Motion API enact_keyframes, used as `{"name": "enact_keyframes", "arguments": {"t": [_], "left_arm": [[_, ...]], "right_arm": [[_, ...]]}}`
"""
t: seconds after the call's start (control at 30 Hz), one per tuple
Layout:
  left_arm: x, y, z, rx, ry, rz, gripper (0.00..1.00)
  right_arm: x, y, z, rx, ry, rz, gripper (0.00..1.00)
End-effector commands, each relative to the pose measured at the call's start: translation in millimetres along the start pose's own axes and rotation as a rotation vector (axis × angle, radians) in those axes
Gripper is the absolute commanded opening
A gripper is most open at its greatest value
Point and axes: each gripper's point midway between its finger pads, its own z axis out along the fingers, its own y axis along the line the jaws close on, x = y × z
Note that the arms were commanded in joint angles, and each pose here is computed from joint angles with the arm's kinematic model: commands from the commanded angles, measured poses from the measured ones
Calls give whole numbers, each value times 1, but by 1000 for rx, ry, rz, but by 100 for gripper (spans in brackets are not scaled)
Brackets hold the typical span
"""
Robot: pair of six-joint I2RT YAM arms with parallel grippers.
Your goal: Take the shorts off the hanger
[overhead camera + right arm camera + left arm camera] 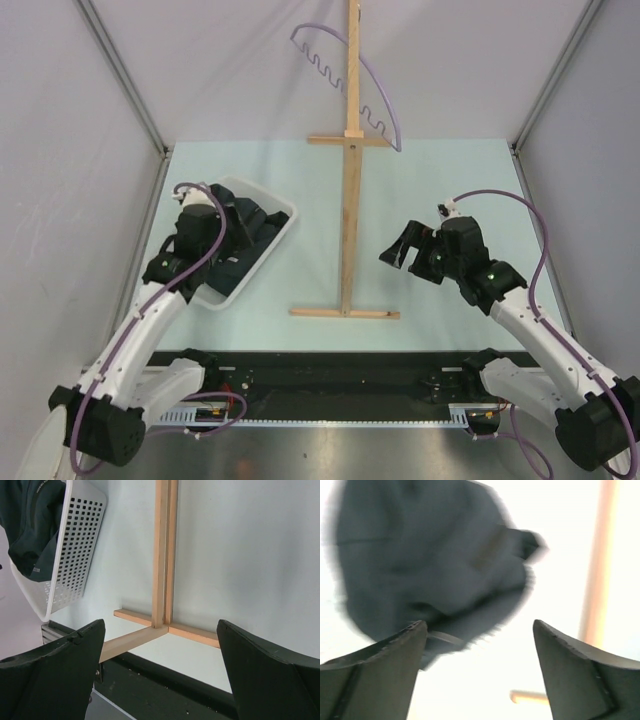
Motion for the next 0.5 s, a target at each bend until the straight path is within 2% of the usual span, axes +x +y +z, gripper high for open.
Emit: {"name": "enact_keyframes", "arguments": {"t": [0.0, 0.13, 0.3, 0.4, 0.43, 0.47], "left_arm": [[13, -56, -32, 296, -13, -41, 100], [53, -107, -57, 546, 50, -24, 100], [104, -131, -77, 715, 129, -5, 100], [117, -138, -94, 842, 148, -68, 100], [113, -144, -101, 897, 116, -93, 100], [113, -145, -106, 935, 108, -124, 100]], "right_arm": [[-2, -2, 2, 8, -30, 1, 100], [6, -9, 3, 1, -38, 20, 100], [25, -26, -1, -16, -60, 73, 100], [39, -38, 0, -37, -86, 112, 100], [34, -30, -8, -96, -137, 109, 100], [39, -40, -5, -82, -151, 137, 100]]}}
